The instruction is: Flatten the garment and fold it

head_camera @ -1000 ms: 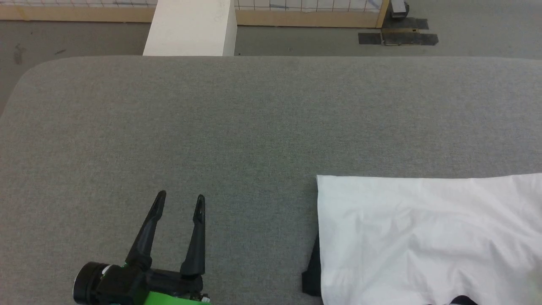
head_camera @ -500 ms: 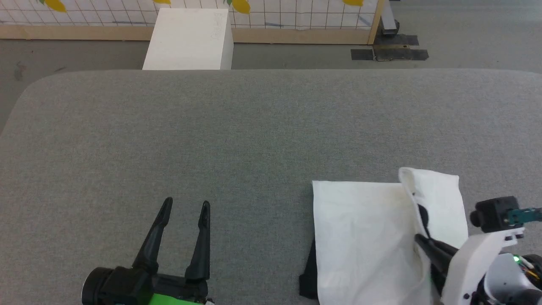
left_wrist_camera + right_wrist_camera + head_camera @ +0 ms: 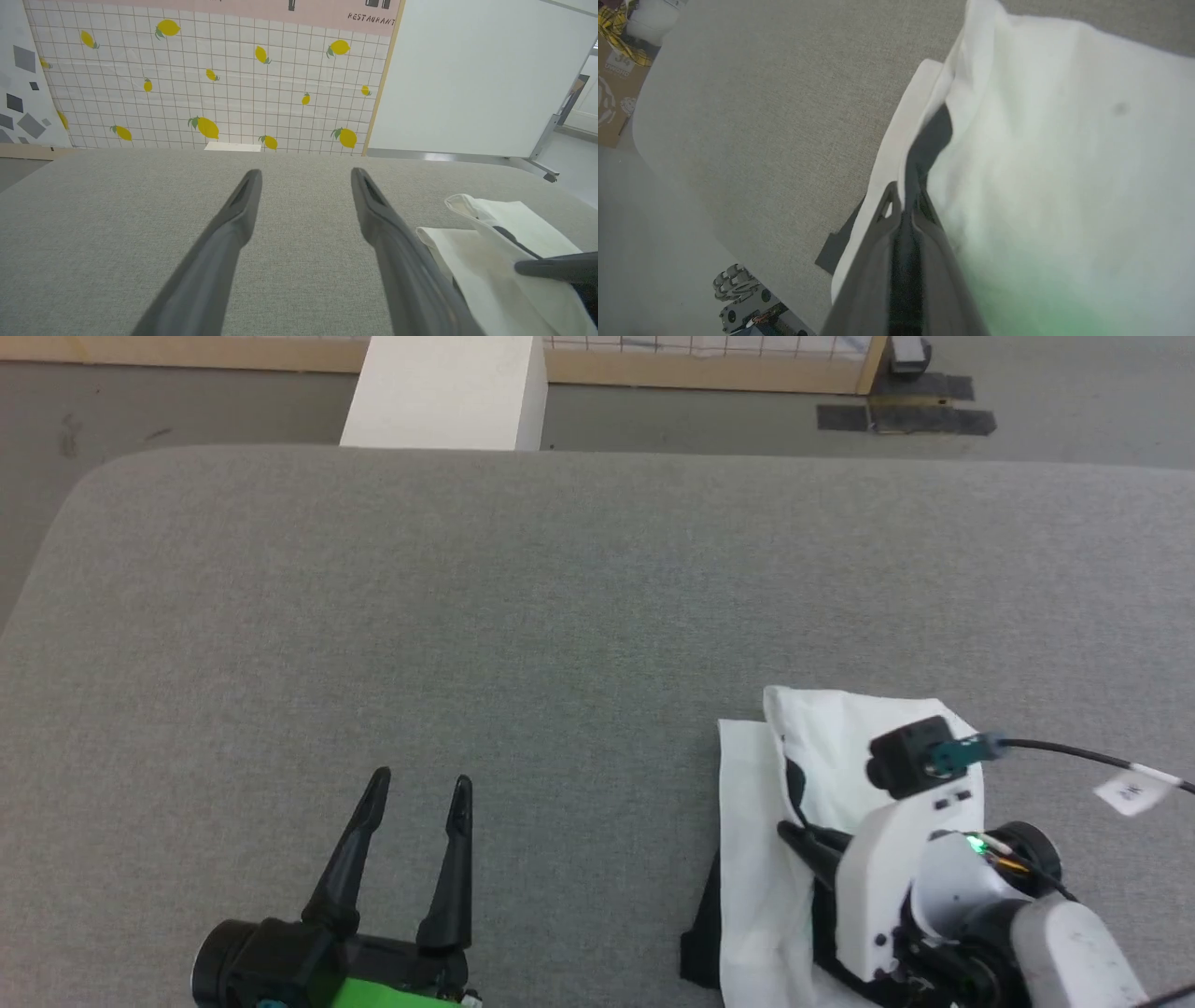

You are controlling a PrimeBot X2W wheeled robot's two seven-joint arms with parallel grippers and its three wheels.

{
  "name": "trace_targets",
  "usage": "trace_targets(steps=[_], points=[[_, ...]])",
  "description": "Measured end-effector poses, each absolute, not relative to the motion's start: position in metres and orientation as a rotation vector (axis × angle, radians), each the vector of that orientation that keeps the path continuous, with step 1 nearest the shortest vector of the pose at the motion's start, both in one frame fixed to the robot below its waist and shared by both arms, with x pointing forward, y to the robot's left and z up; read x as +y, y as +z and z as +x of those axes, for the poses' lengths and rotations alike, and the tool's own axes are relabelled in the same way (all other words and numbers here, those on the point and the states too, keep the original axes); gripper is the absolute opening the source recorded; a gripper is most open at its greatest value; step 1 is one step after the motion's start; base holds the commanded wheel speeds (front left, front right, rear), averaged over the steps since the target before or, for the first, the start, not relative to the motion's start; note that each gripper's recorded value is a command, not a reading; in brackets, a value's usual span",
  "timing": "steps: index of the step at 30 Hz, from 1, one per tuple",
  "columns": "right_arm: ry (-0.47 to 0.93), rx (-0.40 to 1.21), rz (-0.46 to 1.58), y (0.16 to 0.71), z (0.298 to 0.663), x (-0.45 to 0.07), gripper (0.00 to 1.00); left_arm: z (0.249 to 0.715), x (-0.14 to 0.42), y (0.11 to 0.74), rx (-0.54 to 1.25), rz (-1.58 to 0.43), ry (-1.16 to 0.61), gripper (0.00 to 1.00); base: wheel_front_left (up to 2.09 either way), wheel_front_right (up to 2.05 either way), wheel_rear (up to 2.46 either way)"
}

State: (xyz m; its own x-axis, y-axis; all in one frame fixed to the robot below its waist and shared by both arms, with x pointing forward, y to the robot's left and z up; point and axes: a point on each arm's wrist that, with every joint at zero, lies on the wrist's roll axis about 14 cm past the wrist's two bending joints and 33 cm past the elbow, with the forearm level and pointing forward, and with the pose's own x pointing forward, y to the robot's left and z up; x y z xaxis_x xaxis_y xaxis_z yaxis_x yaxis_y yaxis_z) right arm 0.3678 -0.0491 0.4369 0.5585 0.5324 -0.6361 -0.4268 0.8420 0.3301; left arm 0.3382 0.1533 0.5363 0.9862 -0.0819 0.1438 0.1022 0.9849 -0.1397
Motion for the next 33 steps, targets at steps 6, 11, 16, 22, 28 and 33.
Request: trace_targets(steps=[6,11,16,22,28,33], points=[[0.618,0.88,0.053,0.412,0.366,-0.031,0.0,0.341,0.155,0.532,-0.127,-0.159,-0.077,1.0,0.0,0.0,0.0],[0.635,0.953,0.004,0.392,0.357,-0.025,0.33,0.341,0.156,0.531,-0.126,-0.17,-0.064,1.0,0.0,0.0,0.0],[0.628,0.956,0.022,0.389,0.354,-0.021,1.0,0.34,0.155,0.532,-0.133,-0.184,-0.062,1.0,0.0,0.0,0.0],[0.593,0.762,0.129,0.43,0.378,-0.025,1.0,0.341,0.153,0.536,-0.146,-0.188,-0.074,1.0,0.0,0.0,0.0],[0.411,0.56,0.137,0.475,0.401,-0.095,1.0,0.345,0.147,0.541,-0.162,-0.187,-0.105,1.0,0.0,0.0,0.0],[0.249,0.587,0.184,0.466,0.381,-0.15,1.0,0.35,0.138,0.541,-0.165,-0.174,-0.135,1.0,0.0,0.0,0.0]])
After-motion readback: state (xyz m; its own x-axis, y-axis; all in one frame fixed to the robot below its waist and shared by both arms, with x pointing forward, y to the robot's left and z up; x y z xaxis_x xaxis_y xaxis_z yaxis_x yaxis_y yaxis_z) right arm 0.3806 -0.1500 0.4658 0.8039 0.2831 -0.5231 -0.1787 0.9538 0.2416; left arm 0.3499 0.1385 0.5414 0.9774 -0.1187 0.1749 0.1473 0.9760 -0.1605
